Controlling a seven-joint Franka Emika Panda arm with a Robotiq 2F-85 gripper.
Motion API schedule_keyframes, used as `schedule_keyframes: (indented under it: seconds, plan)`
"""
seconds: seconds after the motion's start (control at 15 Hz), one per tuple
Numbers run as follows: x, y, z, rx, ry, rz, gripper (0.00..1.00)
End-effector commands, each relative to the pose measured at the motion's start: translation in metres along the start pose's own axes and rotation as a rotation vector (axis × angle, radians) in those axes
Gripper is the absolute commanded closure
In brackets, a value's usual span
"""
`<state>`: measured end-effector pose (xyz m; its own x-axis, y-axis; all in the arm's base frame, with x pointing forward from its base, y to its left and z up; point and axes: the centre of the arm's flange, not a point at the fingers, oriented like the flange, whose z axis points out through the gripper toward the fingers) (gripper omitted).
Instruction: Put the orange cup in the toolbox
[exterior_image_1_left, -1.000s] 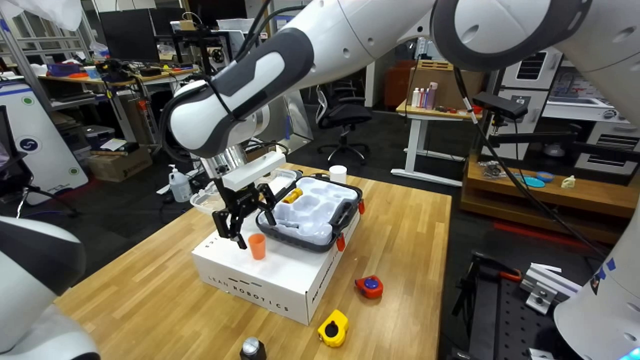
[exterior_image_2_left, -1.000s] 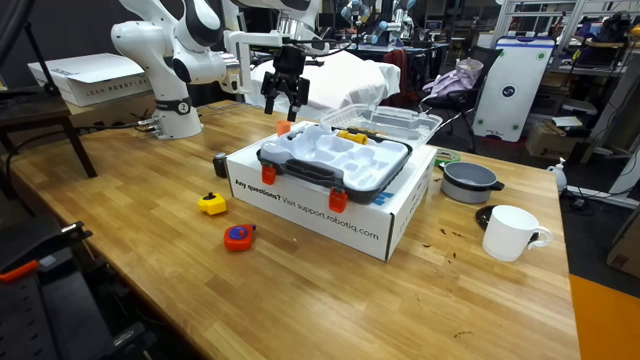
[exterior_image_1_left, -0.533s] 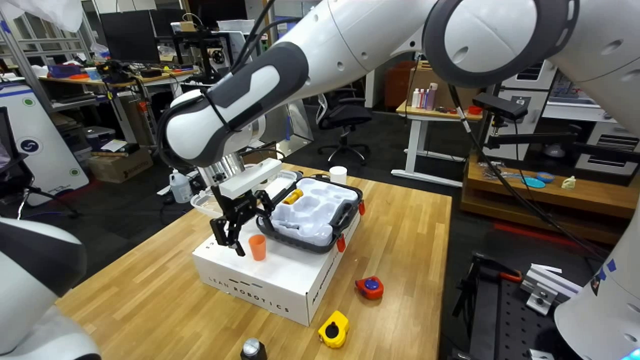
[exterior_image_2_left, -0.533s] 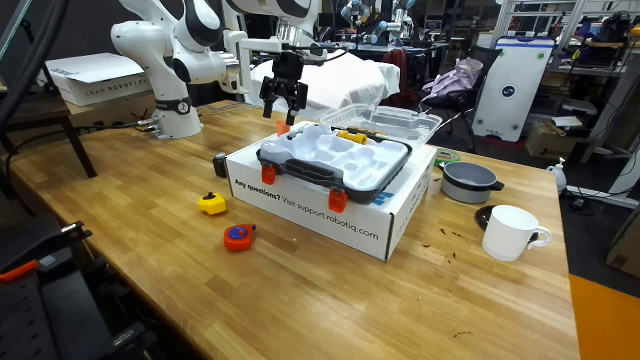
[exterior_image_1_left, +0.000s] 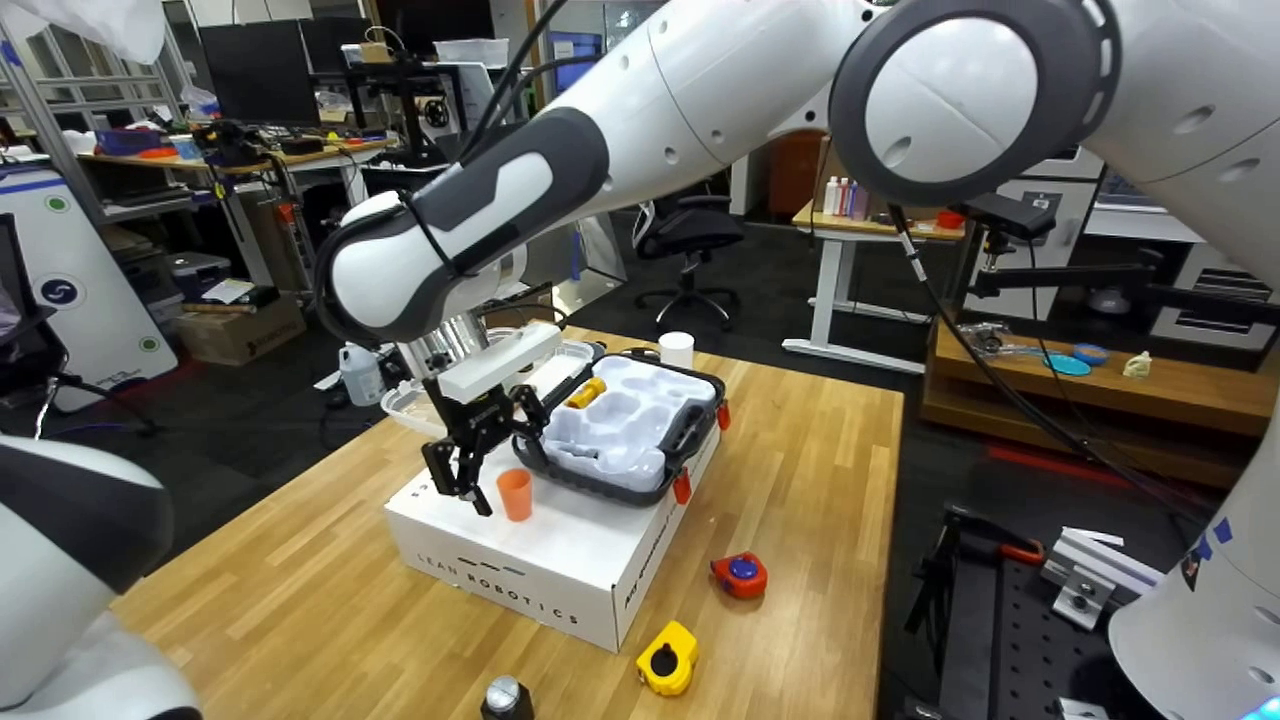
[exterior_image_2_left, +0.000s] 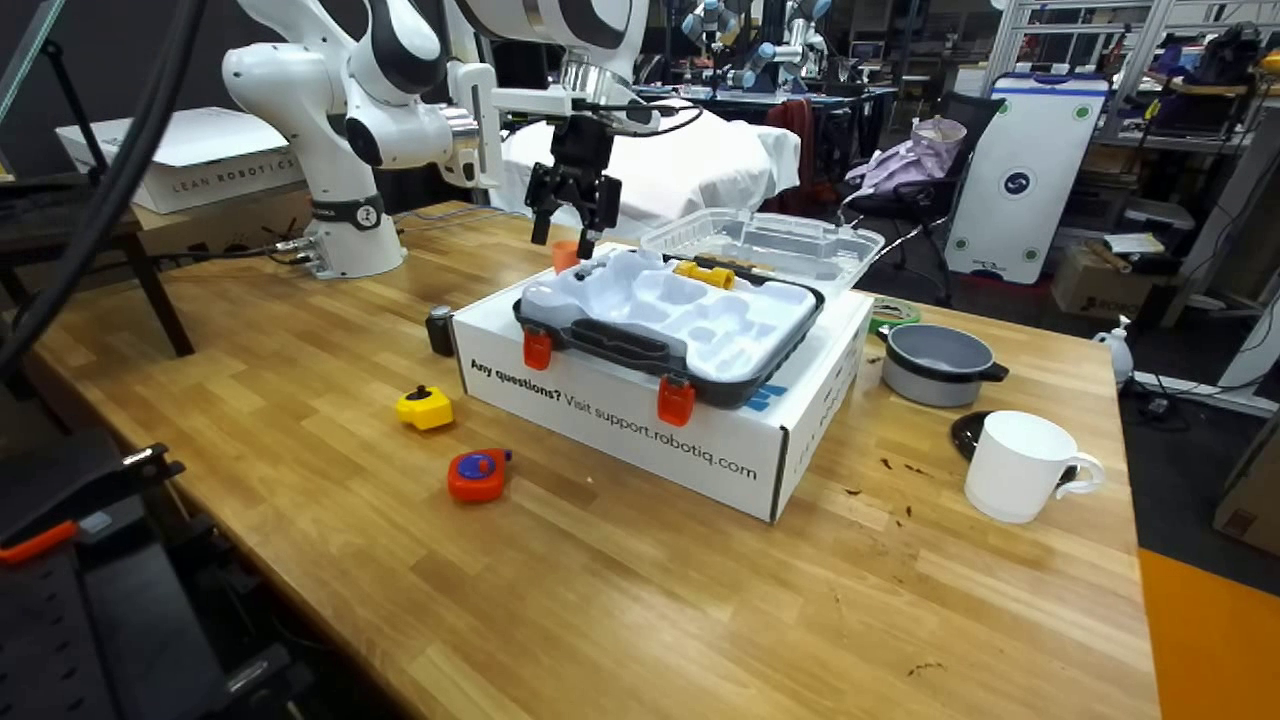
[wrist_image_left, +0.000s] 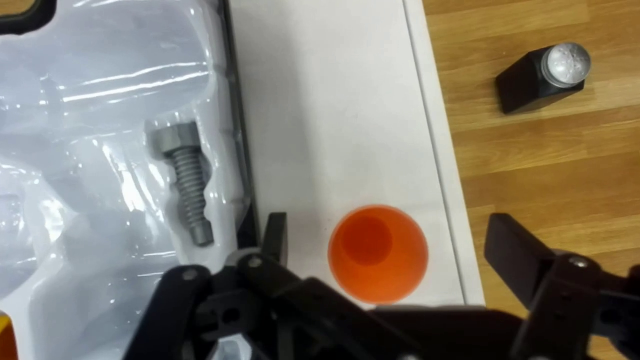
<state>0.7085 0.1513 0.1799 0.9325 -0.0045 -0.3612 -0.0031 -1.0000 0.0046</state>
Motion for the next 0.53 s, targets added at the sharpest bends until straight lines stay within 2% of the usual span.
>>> schedule_keyframes:
  seconds: [0.0, 0.27, 0.33, 0.47]
  plan:
    - [0.0133, -0.0011, -0.0055, -0.005, -0.018, -0.02, 0.0]
    - [0.017, -0.0037, -0.0099, -0.002, -0.016, -0.024, 0.0]
    - [0.0172, -0.0041, -0.0106, 0.0, -0.018, -0.024, 0.17]
    - [0.0176, -0.0044, -0.0099, 0.006, -0.023, -0.023, 0.34]
